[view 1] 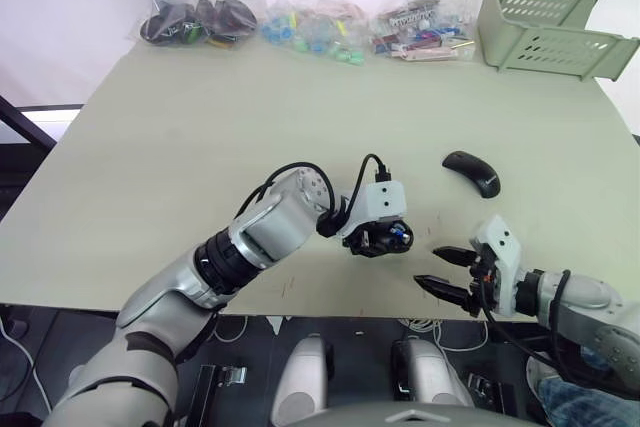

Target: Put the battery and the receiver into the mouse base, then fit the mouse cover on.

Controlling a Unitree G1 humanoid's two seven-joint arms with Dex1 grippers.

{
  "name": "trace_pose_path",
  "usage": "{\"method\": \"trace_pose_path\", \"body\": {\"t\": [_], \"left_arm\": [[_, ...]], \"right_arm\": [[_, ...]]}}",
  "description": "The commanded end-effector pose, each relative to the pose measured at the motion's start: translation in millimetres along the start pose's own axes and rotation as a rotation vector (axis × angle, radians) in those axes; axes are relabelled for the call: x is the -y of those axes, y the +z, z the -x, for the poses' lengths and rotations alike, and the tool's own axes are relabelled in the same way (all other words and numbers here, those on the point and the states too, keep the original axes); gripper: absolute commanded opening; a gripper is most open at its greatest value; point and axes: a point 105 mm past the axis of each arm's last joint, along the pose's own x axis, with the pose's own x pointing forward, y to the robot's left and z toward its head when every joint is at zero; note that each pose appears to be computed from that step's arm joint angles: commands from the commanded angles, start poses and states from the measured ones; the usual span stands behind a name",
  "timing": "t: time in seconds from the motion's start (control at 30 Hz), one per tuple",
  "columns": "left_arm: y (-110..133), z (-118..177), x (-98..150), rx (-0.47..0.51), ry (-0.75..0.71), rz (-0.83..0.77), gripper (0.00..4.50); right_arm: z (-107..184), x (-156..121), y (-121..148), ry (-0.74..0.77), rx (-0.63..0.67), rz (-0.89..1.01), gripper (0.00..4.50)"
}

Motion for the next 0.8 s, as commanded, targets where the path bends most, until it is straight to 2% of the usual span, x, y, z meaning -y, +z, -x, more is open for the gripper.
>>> {"method": "trace_pose_path", "body": {"t": [0.03,0.07,0.1,0.17,0.2,0.53,0.8], "left_arm": [[-16.9,-11.2,10.1,-0.063,-0.054,0.034,2.94],[-17.3,-11.3,9.9,-0.064,-0.054,0.034,2.94],[-17.8,-11.2,9.7,-0.065,-0.054,0.035,2.94],[-18.6,-11.2,9.6,-0.069,-0.053,0.036,2.94],[-19.0,-11.0,9.7,-0.070,-0.053,0.037,2.94],[-21.2,-10.0,8.6,-0.077,-0.050,0.037,2.94],[-20.7,-9.6,7.4,-0.078,-0.049,0.038,2.94]], "right_arm": [[0.4,-1.6,19.5,0.011,0.177,0.034,2.17],[-1.7,-1.4,18.8,0.010,0.193,0.023,1.40],[-4.5,-2.9,20.2,0.023,0.229,0.024,1.14],[-10.6,-2.0,17.9,0.014,0.241,0.034,0.20],[-13.7,-1.0,17.4,0.007,0.245,0.047,0.06],[-35.0,7.6,17.3,-0.034,0.287,0.075,0.06],[-51.5,8.7,-15.9,-0.039,0.198,0.076,0.06]]}}
